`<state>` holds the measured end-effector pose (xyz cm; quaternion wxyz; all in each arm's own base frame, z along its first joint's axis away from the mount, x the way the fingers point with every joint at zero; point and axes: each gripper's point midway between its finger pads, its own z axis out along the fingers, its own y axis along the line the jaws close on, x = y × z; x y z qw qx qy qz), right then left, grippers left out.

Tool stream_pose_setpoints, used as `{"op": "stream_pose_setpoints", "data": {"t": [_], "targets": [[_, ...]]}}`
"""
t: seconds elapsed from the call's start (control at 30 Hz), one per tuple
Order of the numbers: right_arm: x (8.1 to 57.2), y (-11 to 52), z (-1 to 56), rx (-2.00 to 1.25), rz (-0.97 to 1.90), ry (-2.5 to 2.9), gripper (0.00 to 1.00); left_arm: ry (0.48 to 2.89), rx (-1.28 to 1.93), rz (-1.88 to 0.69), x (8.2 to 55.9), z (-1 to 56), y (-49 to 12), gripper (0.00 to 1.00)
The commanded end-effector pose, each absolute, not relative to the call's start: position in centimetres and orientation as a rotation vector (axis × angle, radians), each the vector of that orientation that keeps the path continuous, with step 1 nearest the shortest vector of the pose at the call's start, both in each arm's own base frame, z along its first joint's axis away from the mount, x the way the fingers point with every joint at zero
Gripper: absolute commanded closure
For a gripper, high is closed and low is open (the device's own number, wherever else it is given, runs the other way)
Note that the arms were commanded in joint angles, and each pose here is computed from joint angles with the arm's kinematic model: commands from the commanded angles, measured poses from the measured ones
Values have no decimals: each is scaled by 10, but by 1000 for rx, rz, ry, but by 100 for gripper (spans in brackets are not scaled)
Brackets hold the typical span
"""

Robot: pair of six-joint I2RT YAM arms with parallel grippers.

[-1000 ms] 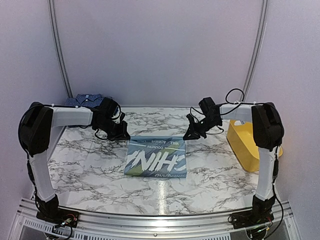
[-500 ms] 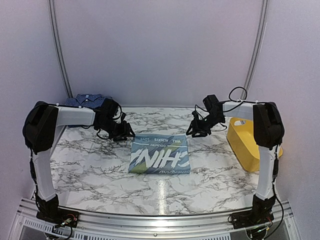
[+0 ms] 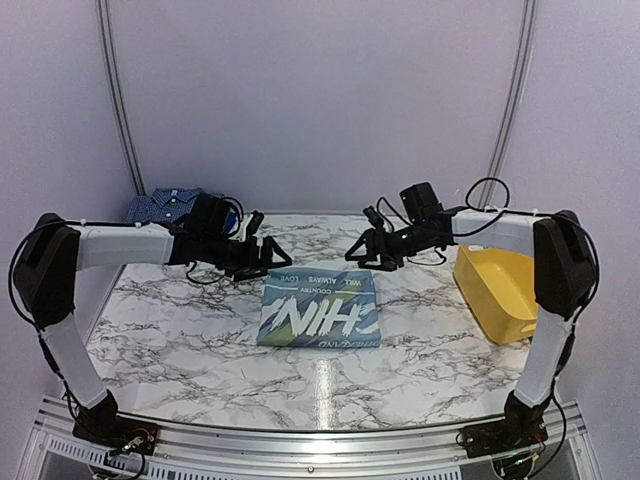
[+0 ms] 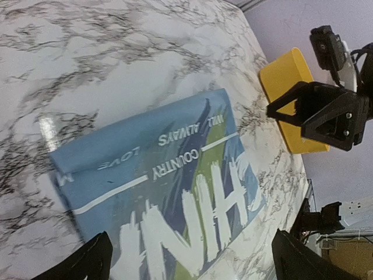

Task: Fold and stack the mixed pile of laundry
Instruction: Fold the 2/3-rectangle-folded T-shirt at the center of the board, then smooth out the square-folded T-shirt at the center of the board.

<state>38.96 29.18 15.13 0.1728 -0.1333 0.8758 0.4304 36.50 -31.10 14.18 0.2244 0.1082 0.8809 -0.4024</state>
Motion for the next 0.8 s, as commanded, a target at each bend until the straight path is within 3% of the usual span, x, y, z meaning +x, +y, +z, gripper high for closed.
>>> {"op": "stream_pose_setpoints", "data": {"t": [0.0,0.23,0.53,0.63,0.77], "targets": [[387,339,151,-444,1437,2402,37,2303,336,-1348,375,154,-354,1],[421,350,111,-375,1571,2389,37,2351,251,-1387,426,115,-392,1],[470,308,41,-198,1546,2449,39,2437,1,-1350,456,42,-362,1],[474,309,54,-212,1560,2437,40,2445,-78,-1325,460,36,-338,1],[465,310,112,-269,1542,2367,40,2365,31,-1328,449,81,-329,1]]}}
